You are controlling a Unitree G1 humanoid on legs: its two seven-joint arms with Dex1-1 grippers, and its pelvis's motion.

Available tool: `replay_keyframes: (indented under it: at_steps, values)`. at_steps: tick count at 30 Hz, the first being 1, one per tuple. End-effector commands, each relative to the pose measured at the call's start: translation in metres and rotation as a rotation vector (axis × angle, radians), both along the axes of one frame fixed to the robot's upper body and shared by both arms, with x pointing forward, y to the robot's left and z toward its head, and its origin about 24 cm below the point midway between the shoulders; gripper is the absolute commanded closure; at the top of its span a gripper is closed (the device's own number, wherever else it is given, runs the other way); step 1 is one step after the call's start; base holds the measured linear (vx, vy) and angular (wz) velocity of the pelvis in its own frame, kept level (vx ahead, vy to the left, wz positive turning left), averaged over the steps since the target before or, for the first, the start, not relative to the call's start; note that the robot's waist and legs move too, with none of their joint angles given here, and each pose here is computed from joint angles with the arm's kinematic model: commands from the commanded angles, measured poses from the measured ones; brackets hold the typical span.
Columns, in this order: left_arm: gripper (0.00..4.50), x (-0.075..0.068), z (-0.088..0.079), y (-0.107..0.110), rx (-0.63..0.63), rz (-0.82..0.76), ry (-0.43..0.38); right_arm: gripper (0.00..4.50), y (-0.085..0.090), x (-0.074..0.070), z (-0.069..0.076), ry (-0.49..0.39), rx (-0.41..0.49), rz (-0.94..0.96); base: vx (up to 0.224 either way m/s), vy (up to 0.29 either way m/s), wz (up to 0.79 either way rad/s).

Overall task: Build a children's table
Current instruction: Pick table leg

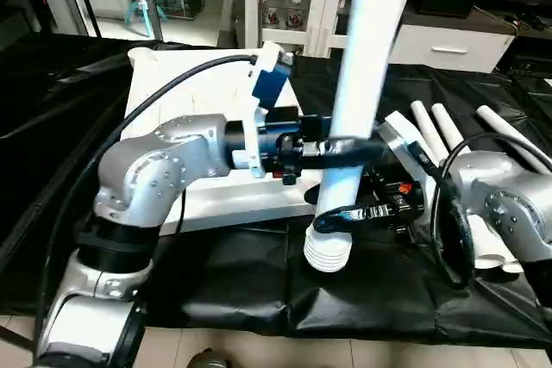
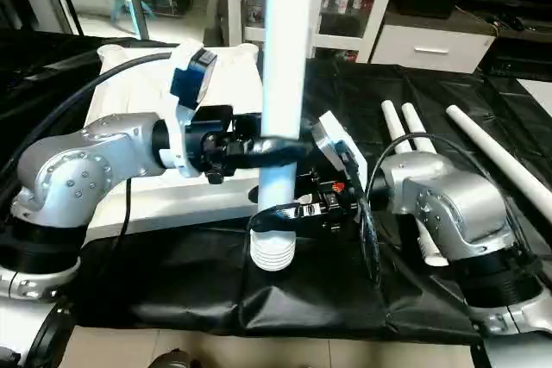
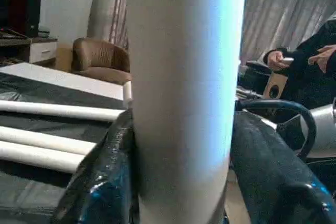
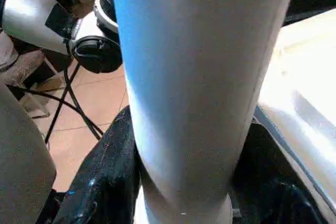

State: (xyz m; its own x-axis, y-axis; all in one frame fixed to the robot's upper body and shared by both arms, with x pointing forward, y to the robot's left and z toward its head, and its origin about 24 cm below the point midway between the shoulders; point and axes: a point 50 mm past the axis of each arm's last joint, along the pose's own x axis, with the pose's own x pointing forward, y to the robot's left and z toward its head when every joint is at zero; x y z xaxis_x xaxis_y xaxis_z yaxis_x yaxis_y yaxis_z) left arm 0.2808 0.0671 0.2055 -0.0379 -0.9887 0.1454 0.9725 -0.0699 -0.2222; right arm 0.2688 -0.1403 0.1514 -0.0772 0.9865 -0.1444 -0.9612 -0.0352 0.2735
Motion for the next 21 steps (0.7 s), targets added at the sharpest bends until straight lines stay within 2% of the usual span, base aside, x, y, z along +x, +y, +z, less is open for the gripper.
replay_keyframes:
  at_steps: [1, 6, 11, 12, 14, 15, 16, 17, 18, 21]
  values:
    - [1.44, -0.005, 0.007, 0.001, -0.024, -0.033, -0.018, 2.61, -0.008, 0.003, 0.006, -0.023, 0.024, -0.062, 0.000, 0.000, 0.00]
    - [1.00, 0.006, 0.012, 0.009, -0.036, 0.055, -0.059, 2.62, -0.013, 0.000, 0.002, -0.015, 0.014, -0.089, 0.000, 0.000, 0.00]
    - [0.97, 0.018, 0.021, 0.037, -0.120, 0.172, -0.055, 2.62, -0.032, 0.001, -0.007, -0.018, -0.016, -0.223, 0.000, 0.000, 0.00]
    - [0.97, 0.021, 0.021, 0.047, -0.141, 0.228, -0.043, 2.62, -0.037, 0.001, -0.012, -0.031, -0.037, -0.274, 0.000, 0.000, 0.00]
    - [0.97, 0.023, 0.019, 0.054, -0.144, 0.273, -0.032, 2.62, -0.038, 0.000, -0.015, -0.046, -0.050, -0.310, 0.000, 0.000, 0.00]
    - [0.97, 0.029, 0.012, 0.065, -0.123, 0.398, -0.033, 2.62, -0.041, 0.003, -0.021, -0.079, -0.086, -0.387, 0.000, 0.000, 0.00]
    - [0.97, 0.032, 0.009, 0.069, -0.108, 0.453, -0.037, 2.62, -0.042, 0.004, -0.022, -0.088, -0.095, -0.414, 0.000, 0.000, 0.00]
    - [0.97, 0.041, -0.002, 0.080, -0.052, 0.629, -0.053, 2.62, -0.044, 0.007, -0.027, -0.116, -0.115, -0.498, 0.000, 0.000, 0.00]
    - [0.97, 0.052, -0.026, 0.096, 0.098, 0.910, -0.082, 2.62, -0.044, 0.013, -0.032, -0.166, -0.115, -0.677, 0.000, 0.000, 0.00]
    - [0.97, 0.048, -0.046, 0.105, 0.171, 1.125, -0.132, 2.62, -0.043, 0.017, -0.036, -0.173, -0.081, -0.897, 0.000, 0.000, 0.00]
